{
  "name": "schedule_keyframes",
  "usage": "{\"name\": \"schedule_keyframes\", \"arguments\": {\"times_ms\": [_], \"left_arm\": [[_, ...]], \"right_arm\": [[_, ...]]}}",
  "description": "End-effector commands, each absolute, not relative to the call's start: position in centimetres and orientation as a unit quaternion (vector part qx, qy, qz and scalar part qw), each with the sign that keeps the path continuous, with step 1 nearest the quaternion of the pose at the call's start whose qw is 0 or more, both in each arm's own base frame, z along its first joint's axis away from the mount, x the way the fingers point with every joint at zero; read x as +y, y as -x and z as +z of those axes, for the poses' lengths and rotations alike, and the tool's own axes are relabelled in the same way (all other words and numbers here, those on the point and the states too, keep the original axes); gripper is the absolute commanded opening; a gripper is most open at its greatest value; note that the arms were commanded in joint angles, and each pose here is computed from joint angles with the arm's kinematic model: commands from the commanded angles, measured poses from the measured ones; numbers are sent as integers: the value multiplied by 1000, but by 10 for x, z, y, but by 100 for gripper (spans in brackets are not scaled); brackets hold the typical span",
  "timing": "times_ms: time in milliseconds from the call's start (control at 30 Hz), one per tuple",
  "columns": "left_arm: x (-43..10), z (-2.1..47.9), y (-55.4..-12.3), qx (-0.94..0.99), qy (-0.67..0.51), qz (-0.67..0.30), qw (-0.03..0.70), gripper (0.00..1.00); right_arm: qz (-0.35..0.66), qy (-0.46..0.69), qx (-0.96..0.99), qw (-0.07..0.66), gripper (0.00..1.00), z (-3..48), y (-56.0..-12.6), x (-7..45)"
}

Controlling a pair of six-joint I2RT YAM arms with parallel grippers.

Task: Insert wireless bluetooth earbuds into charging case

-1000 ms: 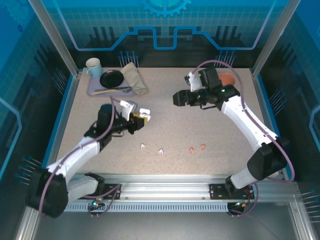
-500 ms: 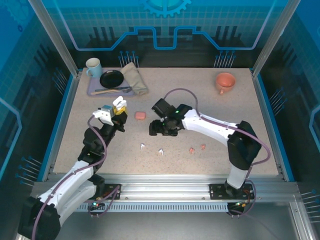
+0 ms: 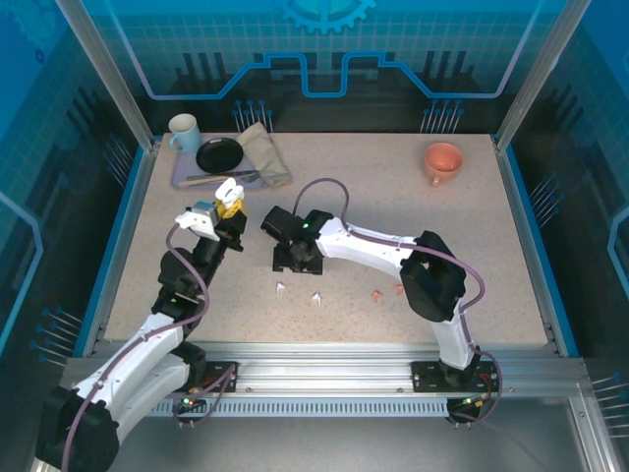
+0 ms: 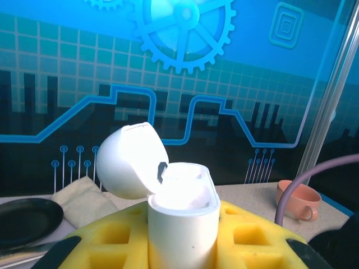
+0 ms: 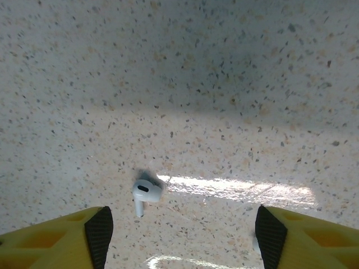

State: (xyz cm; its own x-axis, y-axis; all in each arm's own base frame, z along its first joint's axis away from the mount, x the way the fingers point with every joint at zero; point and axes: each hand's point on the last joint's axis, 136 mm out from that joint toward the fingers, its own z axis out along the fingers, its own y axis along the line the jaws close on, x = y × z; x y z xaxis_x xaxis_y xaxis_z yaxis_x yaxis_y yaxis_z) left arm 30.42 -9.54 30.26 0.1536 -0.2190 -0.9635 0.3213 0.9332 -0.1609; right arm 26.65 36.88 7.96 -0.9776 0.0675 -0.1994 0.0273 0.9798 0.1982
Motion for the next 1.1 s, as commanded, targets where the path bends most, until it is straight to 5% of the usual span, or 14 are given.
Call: {"name": "schedule_keyframes", "arguments": {"times_ms": [0, 667, 1067], "left_arm": [[-102, 337, -298, 585, -69, -181, 787, 0], [-167, 311, -263, 572, -233, -281, 735, 0], [-148, 323, -257, 562, -188, -262, 762, 0]], "right_arm": [[66, -37, 991, 107, 70, 74, -264, 358], [272, 42, 925, 261, 69, 240, -326, 254], [253, -23, 957, 138, 68, 149, -293, 297]]}}
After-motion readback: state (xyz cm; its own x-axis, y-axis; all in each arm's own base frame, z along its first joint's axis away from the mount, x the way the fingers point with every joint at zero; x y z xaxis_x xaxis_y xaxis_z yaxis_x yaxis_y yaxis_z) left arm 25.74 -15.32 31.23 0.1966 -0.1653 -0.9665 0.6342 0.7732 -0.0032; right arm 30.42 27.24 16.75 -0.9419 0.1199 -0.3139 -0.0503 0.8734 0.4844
